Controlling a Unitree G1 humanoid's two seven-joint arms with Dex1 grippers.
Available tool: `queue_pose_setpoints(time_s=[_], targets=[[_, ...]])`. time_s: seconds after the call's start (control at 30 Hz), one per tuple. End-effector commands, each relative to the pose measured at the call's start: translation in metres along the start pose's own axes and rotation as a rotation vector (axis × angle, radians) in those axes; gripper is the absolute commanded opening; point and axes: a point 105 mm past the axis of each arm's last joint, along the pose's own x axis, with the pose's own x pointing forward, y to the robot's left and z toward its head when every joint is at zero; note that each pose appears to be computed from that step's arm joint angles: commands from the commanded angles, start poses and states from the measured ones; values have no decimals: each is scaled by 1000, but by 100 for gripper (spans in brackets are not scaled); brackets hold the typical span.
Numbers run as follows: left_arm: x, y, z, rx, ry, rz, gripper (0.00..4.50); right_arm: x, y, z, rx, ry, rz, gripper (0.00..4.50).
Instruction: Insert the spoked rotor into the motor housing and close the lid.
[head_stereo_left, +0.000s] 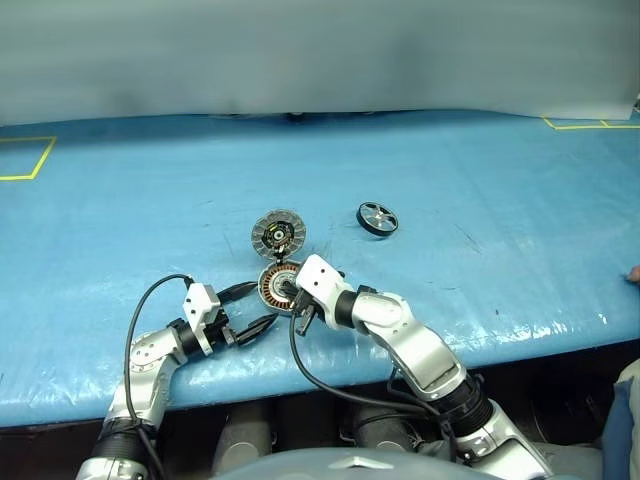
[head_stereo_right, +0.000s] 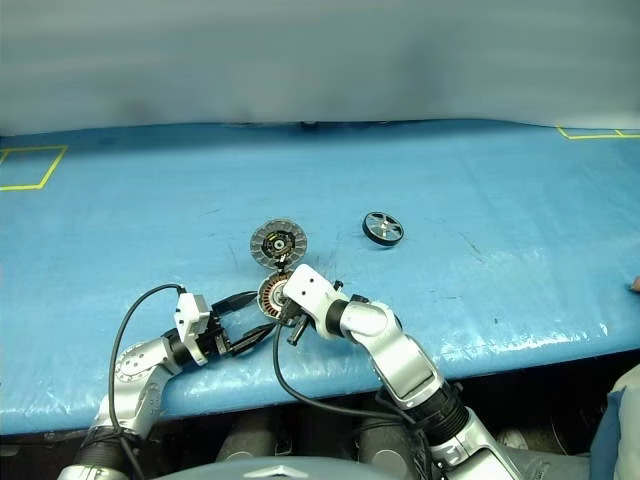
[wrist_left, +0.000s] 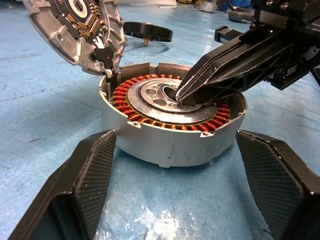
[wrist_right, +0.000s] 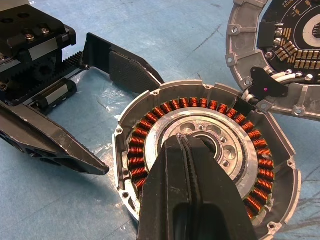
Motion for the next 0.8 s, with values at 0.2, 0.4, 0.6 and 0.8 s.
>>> queue_pose_setpoints(time_s=[0.2,0.4,0.6,0.8], targets=[[-5,-2,-9,-15,33,8,410,-7,-12,30,-40,-106,-54,2],[-3,-3,-9,-17,34,3,410,-1,-19,24,-43,-82,-72,2],[-5,-3,-9,-17,35,8,410,4,-18,12,-24,-43,-66,2],[-5,-3,-9,-18,35,14,410,6,-16,-2,-15,3,-60,2]])
